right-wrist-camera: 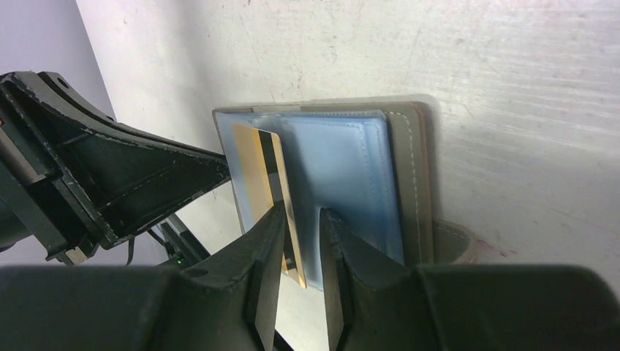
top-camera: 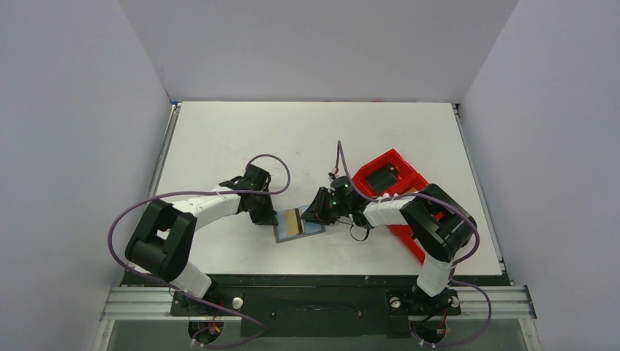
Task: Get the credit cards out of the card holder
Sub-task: Remove the credit card from the card holder.
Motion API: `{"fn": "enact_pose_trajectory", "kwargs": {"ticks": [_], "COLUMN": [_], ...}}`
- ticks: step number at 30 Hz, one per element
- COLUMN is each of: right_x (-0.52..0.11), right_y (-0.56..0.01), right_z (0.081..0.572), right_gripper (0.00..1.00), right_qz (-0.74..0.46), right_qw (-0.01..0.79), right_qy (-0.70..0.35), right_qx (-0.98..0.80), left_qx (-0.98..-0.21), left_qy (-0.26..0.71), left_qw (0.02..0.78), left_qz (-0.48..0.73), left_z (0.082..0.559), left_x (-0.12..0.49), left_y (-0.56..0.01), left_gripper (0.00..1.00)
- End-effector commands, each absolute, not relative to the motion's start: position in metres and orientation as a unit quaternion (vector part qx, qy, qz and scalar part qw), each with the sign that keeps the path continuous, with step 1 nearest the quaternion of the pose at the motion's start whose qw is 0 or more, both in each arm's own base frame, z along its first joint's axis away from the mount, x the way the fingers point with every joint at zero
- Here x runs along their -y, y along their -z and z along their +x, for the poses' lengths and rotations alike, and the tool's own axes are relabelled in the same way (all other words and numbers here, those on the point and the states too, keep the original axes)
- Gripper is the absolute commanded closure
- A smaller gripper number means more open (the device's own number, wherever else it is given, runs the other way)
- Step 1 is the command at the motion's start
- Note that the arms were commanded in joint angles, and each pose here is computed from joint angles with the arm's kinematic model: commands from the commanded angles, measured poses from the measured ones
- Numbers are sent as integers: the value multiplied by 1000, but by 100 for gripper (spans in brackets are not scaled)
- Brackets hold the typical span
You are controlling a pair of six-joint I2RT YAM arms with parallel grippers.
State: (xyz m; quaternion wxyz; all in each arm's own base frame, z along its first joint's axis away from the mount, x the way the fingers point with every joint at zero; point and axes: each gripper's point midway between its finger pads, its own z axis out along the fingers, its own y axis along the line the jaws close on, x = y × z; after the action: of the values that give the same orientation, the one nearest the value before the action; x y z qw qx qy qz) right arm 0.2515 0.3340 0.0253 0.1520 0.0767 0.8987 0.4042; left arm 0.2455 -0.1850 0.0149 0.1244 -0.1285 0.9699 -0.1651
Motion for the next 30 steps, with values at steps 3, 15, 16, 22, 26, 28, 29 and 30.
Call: {"fn": "enact_pose_trajectory", "kwargs": {"ticks": [3,15,16,22,26,28,29,30], "right_x": [-352,-357,-356,-344,-331,-325,-323,-320], "right_y": [-24,-20,-21,-24,-25,-26,-27,-27], "right_z": [250,246,246,251,256,258,259,260], "right_gripper": [77,83,86,97,99,99,100,100], "right_qz": [56,50,51,57,65,66,67,67], "right_qw": [151,144,144,155,162,166,169,170], "right_qy": [-413,-413,-413,-407,-398,-394,-393,-388], "right_qx": [-897,-898,-898,-899,-900,-902,-902,-903], "left_qx": [-978,-978,-978,-979,-979,-979,-979,-979], "left_qy": [127,127,127,125,123,122,122,121], "left_qw": [107,109,108,108,107,107,106,106], "left_qz": [-122,-121,-121,-121,-122,-121,-121,-122], "left_z": [238,240,240,239,238,238,238,238], "left_x": [172,172,172,171,170,170,170,170], "left_y": [1,-1,0,0,1,1,1,1], "left_gripper": [100,100,100,100,100,100,100,100]}}
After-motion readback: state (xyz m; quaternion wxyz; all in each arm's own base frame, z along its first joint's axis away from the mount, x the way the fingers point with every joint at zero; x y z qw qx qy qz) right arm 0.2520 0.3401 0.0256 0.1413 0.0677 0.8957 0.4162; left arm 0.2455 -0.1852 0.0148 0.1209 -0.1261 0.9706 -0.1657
